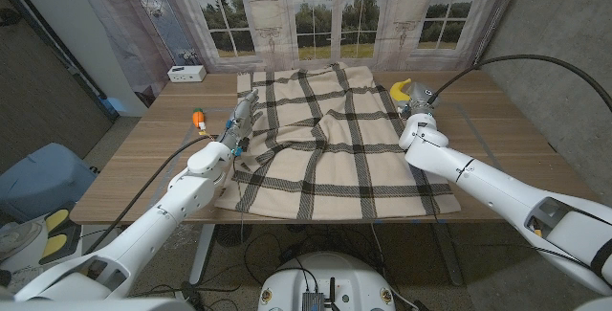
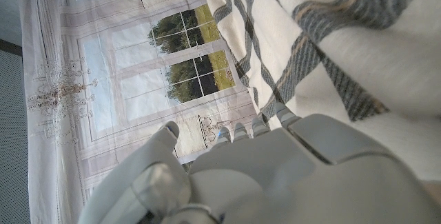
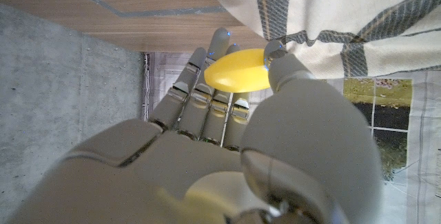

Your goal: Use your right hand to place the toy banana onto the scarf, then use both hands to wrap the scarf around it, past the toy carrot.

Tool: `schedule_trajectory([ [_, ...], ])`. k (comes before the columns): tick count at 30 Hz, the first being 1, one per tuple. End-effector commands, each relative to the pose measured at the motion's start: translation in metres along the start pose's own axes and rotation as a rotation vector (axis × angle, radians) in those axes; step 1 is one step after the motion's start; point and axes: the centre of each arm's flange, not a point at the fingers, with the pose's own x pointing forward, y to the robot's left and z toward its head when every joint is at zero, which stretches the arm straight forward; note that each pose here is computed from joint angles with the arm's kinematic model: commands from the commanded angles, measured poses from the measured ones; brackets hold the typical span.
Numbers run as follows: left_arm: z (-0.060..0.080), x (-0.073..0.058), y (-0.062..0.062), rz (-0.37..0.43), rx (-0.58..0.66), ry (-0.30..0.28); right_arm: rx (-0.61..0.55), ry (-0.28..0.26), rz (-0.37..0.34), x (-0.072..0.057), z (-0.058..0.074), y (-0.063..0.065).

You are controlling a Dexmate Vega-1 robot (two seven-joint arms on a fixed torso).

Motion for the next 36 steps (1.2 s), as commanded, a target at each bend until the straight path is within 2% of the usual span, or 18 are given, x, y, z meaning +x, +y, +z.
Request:
schedule_trajectory([
  [1,-0.001,-0.005,0.0,0.003,-0.005,-0.004,-0.005,-0.117,0.022,-0.008,0.022,0.001],
  [13,-0.003,-0.011,0.003,0.005,-0.009,-0.005,-0.018,-0.224,0.042,-0.017,0.045,0.0],
  [36,-0.004,-0.014,0.006,-0.003,-0.01,-0.002,-0.017,-0.387,0.113,-0.035,0.074,0.009],
])
